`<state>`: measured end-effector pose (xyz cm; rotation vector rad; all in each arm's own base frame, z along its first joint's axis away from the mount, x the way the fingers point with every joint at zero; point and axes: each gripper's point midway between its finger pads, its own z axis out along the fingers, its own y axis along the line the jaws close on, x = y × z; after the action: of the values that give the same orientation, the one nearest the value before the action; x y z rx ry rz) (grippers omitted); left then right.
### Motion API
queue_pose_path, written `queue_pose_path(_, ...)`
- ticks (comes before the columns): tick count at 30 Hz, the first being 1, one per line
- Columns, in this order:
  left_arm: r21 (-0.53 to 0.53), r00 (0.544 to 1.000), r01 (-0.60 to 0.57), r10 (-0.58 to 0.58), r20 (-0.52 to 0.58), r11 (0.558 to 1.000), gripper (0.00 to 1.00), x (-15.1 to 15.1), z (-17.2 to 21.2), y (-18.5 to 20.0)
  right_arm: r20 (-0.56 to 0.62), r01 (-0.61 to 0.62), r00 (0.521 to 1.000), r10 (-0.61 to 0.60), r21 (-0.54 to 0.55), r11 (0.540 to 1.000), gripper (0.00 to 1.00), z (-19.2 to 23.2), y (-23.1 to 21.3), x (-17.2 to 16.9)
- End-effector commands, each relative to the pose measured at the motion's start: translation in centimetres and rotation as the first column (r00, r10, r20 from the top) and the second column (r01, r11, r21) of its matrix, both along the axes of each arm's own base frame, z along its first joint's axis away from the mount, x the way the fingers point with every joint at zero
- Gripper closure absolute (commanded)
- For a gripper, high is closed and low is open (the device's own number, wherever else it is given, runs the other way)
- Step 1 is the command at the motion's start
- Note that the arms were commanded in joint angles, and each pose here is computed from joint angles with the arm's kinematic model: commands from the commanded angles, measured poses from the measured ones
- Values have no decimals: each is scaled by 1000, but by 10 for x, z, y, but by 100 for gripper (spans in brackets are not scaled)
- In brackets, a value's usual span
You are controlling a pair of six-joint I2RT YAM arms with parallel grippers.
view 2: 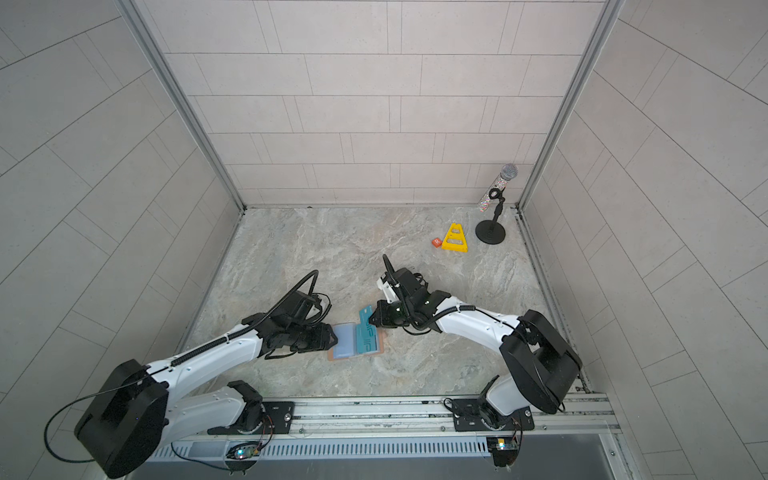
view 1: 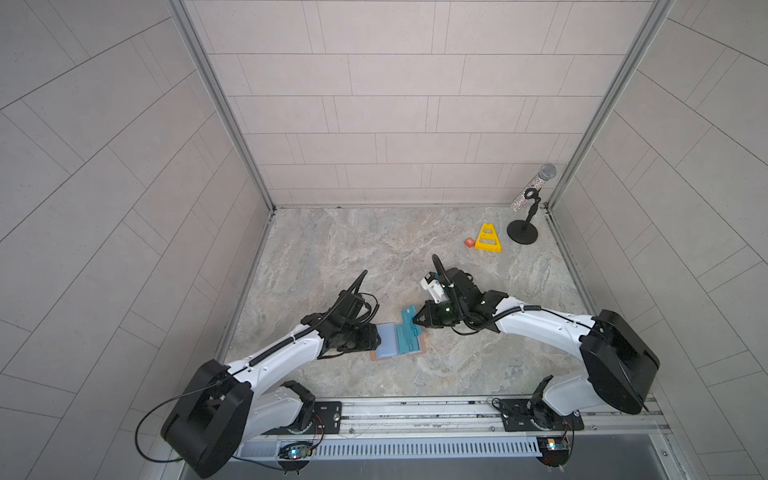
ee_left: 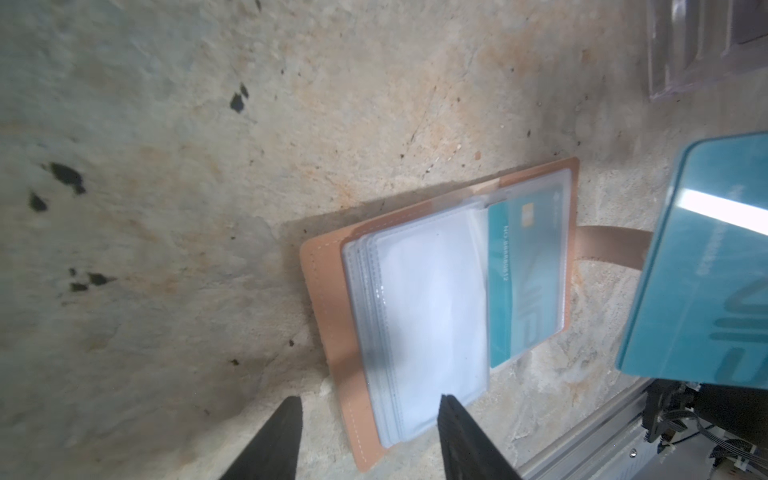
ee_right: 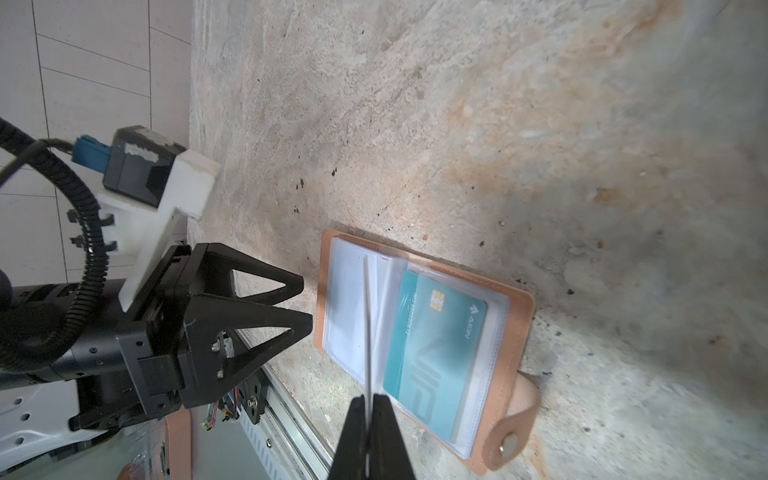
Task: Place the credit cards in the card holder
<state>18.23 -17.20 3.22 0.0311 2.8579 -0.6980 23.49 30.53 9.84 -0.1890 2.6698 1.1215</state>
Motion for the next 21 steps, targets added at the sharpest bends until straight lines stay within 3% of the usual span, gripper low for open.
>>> queue_pose_path(1, -21, 1000, -20, 19, -4, 1000, 41, 3, -5, -3, -18, 27, 999, -26, 34, 999, 100, -7, 9, 1)
queue_pose_path(15, -20, 998, 3, -4, -63, 1000, 42, -4, -24, -6, -83, 44, 996, -41, 39, 998, 100, -36, 19, -9)
queue_pose_path(21, 4, 997, -8, 8, -78, 1000, 47, -7, -30, -1, -104, 39, 994, -35, 39, 998, 100, -42, 22, -13)
